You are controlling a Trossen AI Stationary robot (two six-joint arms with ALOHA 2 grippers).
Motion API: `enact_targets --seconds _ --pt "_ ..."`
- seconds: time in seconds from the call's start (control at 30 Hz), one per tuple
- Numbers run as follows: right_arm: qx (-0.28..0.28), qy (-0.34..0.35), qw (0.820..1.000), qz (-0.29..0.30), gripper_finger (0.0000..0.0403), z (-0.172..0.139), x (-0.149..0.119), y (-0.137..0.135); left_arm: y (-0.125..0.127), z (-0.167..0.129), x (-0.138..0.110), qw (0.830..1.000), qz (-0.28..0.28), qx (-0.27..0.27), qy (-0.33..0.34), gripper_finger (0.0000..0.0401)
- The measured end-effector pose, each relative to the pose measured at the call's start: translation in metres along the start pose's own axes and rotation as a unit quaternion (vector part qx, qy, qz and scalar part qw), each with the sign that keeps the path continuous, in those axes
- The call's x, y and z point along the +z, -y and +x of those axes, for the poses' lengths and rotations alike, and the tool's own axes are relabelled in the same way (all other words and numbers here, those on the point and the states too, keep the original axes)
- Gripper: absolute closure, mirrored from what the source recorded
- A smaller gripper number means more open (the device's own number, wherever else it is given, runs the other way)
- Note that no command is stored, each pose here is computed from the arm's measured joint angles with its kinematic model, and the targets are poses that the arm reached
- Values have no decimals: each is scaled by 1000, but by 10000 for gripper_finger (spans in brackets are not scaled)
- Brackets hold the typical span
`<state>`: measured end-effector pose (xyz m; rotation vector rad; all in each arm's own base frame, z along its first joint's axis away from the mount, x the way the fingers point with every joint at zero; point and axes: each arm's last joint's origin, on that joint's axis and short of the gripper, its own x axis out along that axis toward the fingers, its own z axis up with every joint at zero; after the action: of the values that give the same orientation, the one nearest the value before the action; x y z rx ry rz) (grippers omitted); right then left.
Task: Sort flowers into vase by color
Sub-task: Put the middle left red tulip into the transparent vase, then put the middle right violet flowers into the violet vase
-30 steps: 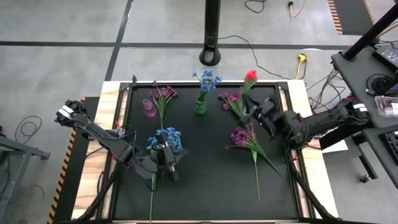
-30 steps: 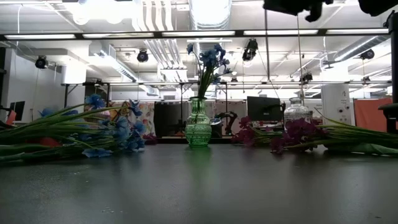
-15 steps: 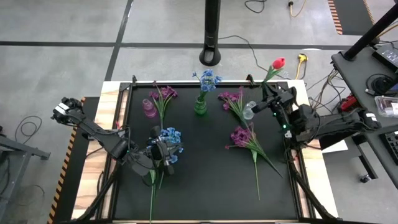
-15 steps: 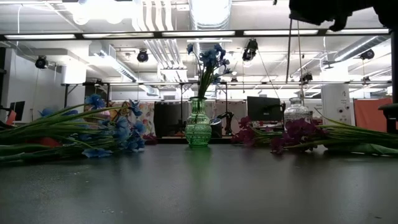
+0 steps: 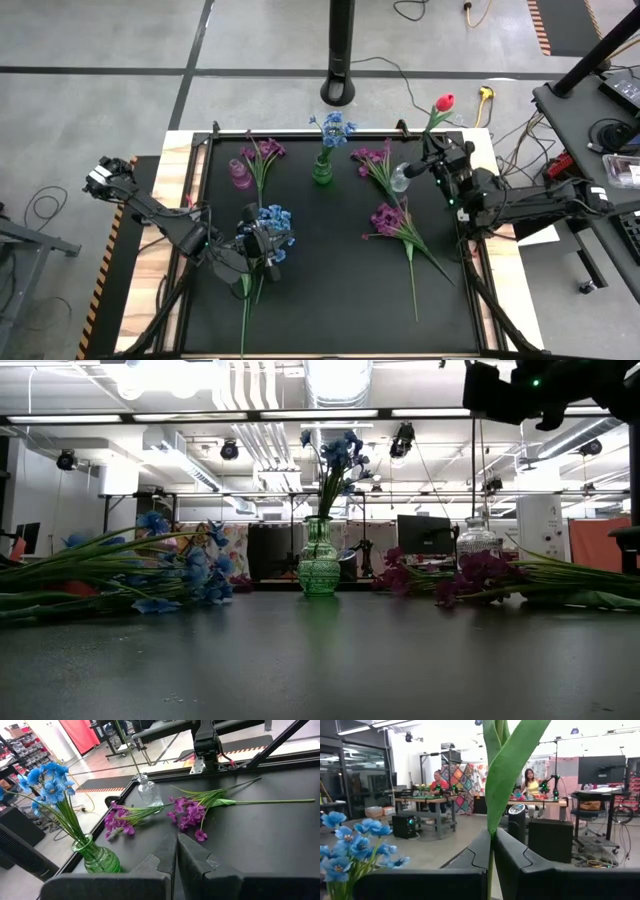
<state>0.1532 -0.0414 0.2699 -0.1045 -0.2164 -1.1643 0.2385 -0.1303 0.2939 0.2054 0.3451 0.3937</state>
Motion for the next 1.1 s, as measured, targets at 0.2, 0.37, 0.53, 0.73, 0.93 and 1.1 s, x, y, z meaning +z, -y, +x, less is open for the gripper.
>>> enact_targets --seconds 0.2,0.37,0.53,0.73,0.93,1.1 --pt "5 -15 1000 0 390 0 -6 -1 0 0 0 1000 0 0 0 401" --pt "10 -35 999 -1 387 -1 -12 -3 0 0 0 1000 0 0 0 401" --pt "14 -50 999 -6 358 -1 -17 -4 0 0 0 1000 0 0 0 401" --pt "13 -68 998 -1 298 -2 -22 -5 0 0 0 1000 -3 0 0 401" --pt "-6 -93 996 -15 229 -3 -28 -4 0 0 0 1000 -6 0 -1 401" --pt "10 -128 992 -21 175 -5 -25 -9 0 0 -1 1000 -5 1 -3 401"
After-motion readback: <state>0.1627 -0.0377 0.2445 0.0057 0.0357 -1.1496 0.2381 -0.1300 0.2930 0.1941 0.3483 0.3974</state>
